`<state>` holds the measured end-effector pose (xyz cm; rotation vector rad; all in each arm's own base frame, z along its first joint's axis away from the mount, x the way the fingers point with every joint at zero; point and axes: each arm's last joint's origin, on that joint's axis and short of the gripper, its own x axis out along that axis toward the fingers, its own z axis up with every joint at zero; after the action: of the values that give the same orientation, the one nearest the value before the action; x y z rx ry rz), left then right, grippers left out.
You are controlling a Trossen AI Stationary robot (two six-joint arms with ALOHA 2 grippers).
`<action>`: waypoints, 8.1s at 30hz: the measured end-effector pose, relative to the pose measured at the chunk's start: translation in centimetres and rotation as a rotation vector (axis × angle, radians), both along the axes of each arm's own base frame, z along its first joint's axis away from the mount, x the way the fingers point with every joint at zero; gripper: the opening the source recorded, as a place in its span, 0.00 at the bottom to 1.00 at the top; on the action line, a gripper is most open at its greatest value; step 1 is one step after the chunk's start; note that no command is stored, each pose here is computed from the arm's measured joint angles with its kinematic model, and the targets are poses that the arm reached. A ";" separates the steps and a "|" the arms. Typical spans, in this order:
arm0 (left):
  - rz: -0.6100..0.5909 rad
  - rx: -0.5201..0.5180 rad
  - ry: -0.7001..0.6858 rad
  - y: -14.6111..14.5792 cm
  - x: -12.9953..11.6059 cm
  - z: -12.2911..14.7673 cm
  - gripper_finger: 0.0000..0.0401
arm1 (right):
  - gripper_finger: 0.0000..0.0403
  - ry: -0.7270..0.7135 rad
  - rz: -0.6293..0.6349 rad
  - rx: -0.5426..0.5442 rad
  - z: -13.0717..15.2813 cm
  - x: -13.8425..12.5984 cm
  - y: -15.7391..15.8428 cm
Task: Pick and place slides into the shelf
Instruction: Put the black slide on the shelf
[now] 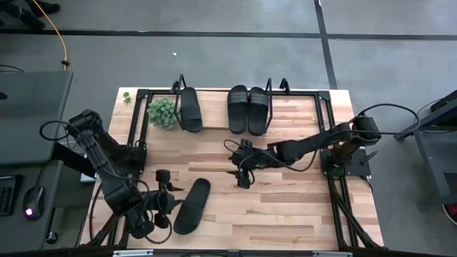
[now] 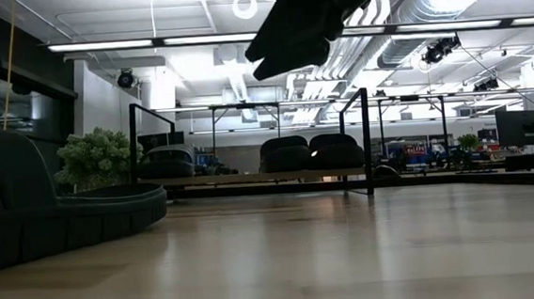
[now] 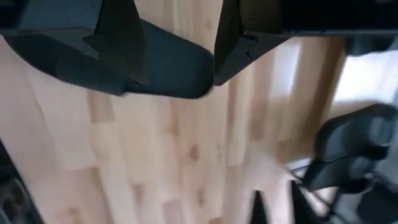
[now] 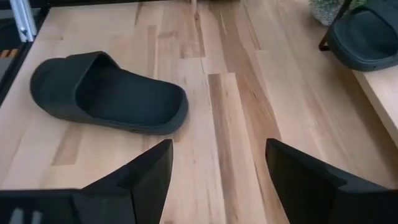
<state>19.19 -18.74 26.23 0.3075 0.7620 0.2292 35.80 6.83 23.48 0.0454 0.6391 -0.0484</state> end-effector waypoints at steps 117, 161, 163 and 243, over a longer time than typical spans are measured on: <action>-0.138 0.036 0.052 -12.4 6.3 -3.0 0.40 | 0.62 0.065 -0.010 0.004 -0.8 -0.5 0.3; -0.038 0.013 0.328 -12.2 5.5 -7.4 0.40 | 0.62 0.086 -0.023 0.012 -1.6 -0.3 0.4; -0.038 0.014 0.328 -12.2 5.5 -7.4 0.40 | 0.62 0.086 -0.023 0.012 -1.6 -0.3 0.4; 0.091 0.189 0.327 -7.9 5.4 -11.9 0.40 | 0.62 0.096 -0.022 0.009 -1.7 -0.3 0.4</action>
<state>24.59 -26.65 14.31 0.4977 1.0818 0.3431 35.45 7.23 21.83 0.0587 0.7351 -0.0693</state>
